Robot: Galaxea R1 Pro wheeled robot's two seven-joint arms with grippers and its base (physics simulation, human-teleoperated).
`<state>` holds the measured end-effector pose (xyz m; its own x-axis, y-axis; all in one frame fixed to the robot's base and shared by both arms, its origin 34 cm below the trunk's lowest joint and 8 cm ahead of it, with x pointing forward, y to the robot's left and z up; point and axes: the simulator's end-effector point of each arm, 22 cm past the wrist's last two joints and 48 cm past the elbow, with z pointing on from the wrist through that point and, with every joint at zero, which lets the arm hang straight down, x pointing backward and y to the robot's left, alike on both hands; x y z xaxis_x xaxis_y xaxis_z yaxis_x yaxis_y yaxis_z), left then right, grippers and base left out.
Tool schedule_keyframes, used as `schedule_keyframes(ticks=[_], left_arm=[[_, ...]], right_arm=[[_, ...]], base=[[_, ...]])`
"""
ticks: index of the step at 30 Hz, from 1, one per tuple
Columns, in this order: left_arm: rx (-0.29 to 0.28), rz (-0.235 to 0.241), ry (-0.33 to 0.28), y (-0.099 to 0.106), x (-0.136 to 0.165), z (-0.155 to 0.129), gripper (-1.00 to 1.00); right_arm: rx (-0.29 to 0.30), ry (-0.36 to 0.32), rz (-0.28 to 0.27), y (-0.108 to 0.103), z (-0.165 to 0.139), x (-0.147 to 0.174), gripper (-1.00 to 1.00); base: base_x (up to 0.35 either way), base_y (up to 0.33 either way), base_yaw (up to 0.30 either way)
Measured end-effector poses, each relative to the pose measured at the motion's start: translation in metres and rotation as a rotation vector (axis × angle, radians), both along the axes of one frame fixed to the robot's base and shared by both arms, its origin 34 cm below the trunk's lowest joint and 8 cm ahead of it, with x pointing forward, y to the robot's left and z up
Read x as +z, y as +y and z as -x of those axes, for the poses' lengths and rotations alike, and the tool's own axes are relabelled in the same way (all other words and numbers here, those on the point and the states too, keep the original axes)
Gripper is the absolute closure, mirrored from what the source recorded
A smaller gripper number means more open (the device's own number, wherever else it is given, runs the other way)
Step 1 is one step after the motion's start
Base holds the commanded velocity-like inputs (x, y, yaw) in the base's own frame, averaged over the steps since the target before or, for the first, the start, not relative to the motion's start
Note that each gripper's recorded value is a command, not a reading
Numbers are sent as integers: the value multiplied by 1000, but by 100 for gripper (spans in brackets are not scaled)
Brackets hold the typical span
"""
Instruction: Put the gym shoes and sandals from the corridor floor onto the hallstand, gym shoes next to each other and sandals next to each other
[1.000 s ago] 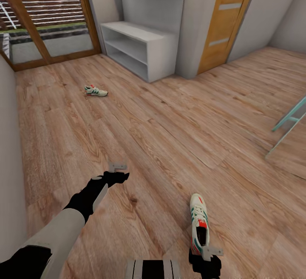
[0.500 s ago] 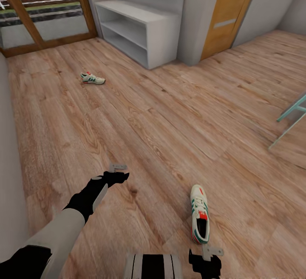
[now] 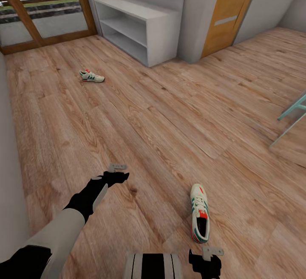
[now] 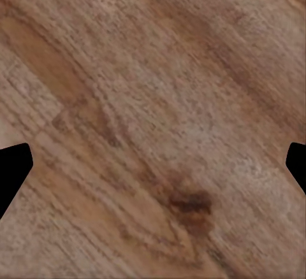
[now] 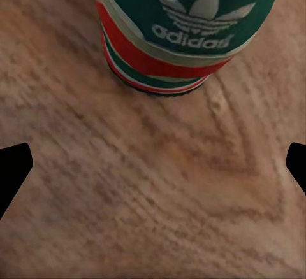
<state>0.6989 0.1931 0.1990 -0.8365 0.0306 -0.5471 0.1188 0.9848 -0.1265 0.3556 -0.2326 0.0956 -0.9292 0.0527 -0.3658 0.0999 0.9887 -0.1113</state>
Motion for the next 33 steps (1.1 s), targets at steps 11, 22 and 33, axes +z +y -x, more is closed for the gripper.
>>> schedule_keyframes(ticks=[11,22,33], left_arm=[[0,0,0,0,0,0,-100],[0,2,1,0,0,0,-100],[1,3,1,-1,0,0,-100]], right_arm=[[0,0,0,0,0,0,-100],[0,0,0,0,0,0,-100],[0,0,0,0,0,0,-100]], base=[[122,0,0],[28,0,0],[67,0,0]])
